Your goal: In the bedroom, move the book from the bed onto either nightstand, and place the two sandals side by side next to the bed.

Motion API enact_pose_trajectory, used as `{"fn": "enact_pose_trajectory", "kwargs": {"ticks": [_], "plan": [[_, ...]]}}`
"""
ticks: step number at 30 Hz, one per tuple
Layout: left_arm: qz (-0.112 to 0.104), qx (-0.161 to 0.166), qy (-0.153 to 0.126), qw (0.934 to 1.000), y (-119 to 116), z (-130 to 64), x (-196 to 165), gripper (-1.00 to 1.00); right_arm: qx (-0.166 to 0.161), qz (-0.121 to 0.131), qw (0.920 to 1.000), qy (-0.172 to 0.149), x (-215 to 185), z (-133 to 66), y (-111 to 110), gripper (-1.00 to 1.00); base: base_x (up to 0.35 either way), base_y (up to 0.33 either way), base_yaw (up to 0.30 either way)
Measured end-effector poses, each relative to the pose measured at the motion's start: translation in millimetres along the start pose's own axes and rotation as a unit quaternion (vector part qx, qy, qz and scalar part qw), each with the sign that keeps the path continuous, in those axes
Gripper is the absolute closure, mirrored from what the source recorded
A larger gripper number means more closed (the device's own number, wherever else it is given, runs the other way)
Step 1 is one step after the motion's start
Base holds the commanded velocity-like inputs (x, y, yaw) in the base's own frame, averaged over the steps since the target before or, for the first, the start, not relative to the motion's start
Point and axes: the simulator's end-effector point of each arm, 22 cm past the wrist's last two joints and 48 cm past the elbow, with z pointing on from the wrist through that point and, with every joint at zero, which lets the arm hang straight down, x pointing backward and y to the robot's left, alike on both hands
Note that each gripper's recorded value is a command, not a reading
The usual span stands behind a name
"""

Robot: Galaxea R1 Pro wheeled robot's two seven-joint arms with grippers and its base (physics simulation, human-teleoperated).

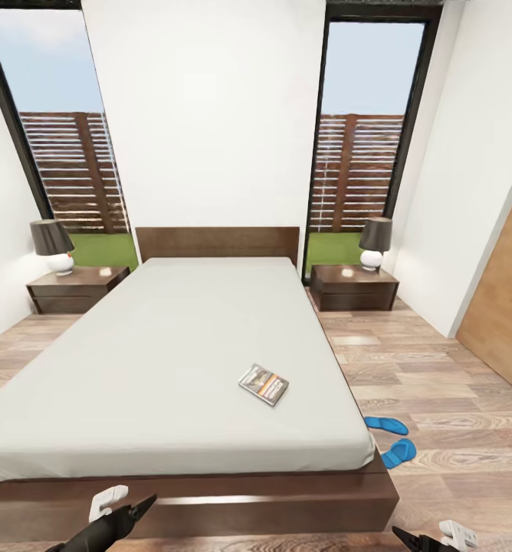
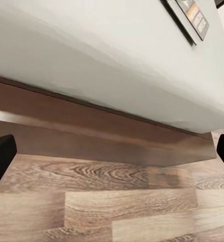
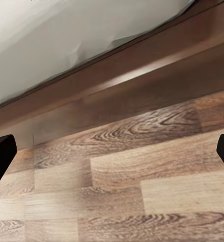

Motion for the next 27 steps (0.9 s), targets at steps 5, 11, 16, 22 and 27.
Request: {"fn": "enact_pose_trajectory", "kwargs": {"ticks": [5, 11, 16, 22, 27], "plan": [[0.001, 0.001, -0.001, 1.0, -0.8, -0.2, -1.3, -1.0, -0.001, 0.0, 1.0, -0.002, -1.3, -0.3, 0.7, -1.0, 0.0, 0.0, -0.006], [0.001, 0.002, -0.002, 1.0, -1.5, -0.3, -1.8, -1.0, -0.001, -0.001, 1.0, -0.002, -1.8, -0.5, 1.0, -1.0, 0.0, 0.0, -0.001], [0.001, 0.002, -0.002, 1.0, -1.5, -0.3, -1.8, -1.0, -0.001, -0.001, 1.0, -0.002, -1.9, -0.5, 1.0, -1.0, 0.0, 0.0, 0.0], [0.001, 0.001, -0.002, 1.0, -5.6, -3.7, -6.2, -1.0, -0.001, -0.001, 1.0, -0.002, -5.7, -5.0, 4.6, -1.0, 0.0, 0.0, 0.0], [0.001, 0.001, -0.002, 1.0, -10.8, -7.9, -11.5, -1.0, -0.001, -0.001, 1.0, -0.002, -10.4, -10.7, 8.9, -1.0, 0.0, 0.0, 0.0]]}}
